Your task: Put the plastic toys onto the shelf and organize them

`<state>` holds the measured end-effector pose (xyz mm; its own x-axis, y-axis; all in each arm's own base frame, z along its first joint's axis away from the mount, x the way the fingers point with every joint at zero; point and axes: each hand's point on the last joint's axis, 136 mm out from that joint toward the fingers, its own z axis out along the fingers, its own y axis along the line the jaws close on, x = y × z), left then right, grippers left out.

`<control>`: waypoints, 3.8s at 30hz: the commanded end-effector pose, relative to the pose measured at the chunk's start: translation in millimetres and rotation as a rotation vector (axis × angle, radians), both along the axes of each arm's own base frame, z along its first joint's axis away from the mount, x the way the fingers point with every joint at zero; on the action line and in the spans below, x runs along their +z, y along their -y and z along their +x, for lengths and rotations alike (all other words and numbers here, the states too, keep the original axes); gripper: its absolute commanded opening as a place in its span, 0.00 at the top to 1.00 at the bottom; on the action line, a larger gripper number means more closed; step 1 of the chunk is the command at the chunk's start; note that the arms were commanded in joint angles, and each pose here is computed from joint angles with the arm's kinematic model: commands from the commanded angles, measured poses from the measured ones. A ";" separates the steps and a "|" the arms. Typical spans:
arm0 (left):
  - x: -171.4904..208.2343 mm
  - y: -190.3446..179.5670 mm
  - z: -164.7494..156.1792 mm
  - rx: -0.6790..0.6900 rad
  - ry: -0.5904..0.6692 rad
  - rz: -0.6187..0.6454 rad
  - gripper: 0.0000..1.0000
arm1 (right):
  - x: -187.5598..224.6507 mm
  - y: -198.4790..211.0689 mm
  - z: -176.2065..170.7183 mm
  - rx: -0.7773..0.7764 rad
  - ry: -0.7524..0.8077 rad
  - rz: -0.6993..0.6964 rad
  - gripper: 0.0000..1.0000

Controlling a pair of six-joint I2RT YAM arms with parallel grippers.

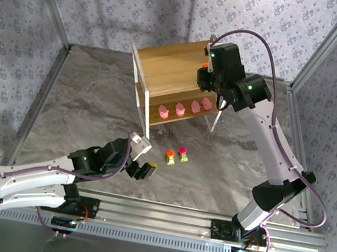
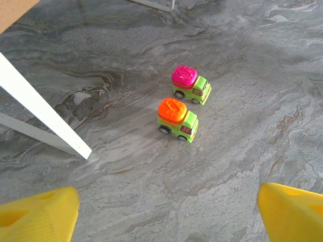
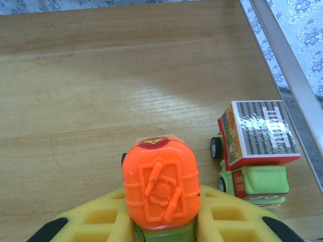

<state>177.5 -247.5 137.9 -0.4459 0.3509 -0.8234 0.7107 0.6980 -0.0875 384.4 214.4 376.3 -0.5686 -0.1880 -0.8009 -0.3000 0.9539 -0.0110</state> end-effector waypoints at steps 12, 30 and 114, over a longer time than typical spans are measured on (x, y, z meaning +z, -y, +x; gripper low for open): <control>4.8 0.2 0.0 -0.001 0.021 -0.003 0.09 | 0.1 -1.7 4.7 0.022 -0.012 -0.004 0.71; 4.1 0.0 0.2 0.000 0.020 0.000 0.09 | -3.3 -2.8 6.0 0.024 -0.020 -0.009 0.68; -7.7 5.9 3.0 -0.004 -0.008 0.046 0.08 | 3.1 13.3 -71.6 0.029 0.043 -0.033 0.55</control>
<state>178.4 -247.9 120.3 -0.4715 0.3937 -0.7891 0.7064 0.7043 -0.0707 323.1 207.0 380.3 -0.5299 -0.2485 -0.8108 -0.3481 0.9356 -0.0593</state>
